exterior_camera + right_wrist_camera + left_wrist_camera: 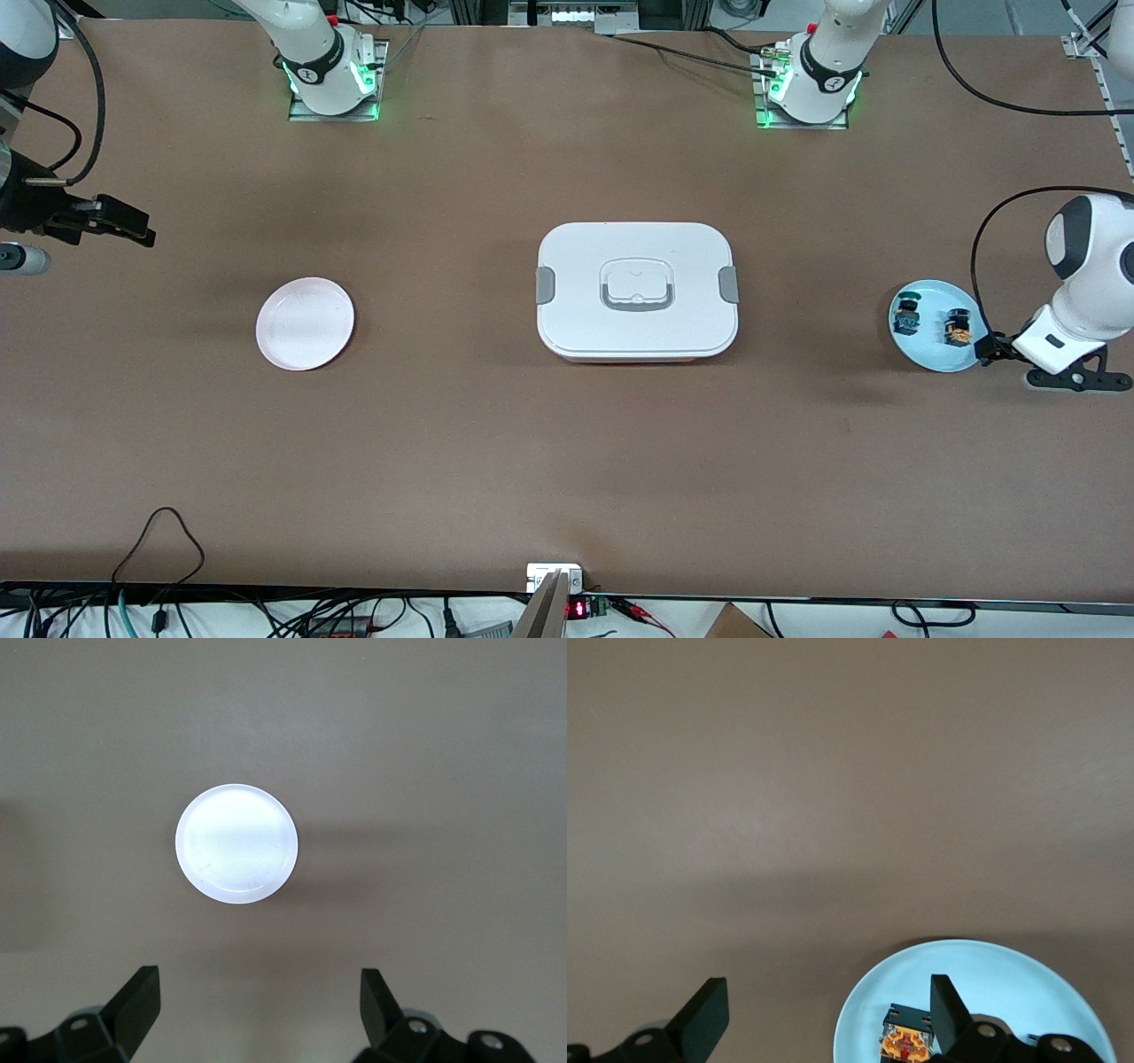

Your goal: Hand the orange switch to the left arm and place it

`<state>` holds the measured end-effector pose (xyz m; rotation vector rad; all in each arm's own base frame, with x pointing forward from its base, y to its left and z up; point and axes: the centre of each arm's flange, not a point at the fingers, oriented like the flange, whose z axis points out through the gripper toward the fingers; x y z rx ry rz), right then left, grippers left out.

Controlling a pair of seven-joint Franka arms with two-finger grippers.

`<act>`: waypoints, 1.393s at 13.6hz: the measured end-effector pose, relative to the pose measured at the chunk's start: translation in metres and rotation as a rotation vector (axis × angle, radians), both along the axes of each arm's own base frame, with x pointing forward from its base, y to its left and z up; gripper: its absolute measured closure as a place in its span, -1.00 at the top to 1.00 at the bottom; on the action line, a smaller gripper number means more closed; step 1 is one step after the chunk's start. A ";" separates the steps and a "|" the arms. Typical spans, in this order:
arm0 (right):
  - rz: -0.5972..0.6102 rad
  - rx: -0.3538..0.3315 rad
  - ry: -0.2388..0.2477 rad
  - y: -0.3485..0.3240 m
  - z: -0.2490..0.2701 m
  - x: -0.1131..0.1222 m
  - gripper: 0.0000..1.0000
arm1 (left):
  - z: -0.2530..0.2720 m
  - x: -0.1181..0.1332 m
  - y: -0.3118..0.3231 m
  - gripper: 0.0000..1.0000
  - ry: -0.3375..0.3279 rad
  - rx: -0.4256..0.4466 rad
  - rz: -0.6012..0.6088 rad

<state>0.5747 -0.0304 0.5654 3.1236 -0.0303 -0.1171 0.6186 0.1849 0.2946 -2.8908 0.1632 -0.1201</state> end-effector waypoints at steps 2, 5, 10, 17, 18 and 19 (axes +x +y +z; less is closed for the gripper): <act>0.000 0.000 -0.004 0.000 0.002 0.000 1.00 | 0.040 0.005 -0.035 1.00 0.026 -0.027 0.014; -0.003 -0.001 -0.017 -0.002 0.008 0.001 1.00 | 0.118 0.011 -0.076 1.00 0.086 -0.051 0.049; 0.005 0.000 -0.013 -0.002 0.009 0.000 1.00 | 0.204 0.020 -0.136 1.00 0.079 -0.062 -0.007; 0.005 0.001 0.006 -0.003 0.007 -0.002 1.00 | 0.268 -0.019 -0.187 1.00 0.106 -0.145 0.079; 0.004 0.001 0.006 -0.004 0.008 -0.002 1.00 | 0.278 -0.027 -0.177 1.00 0.110 -0.157 0.109; 0.002 0.001 0.006 -0.005 0.008 -0.002 1.00 | 0.288 -0.035 -0.170 1.00 0.112 -0.164 0.131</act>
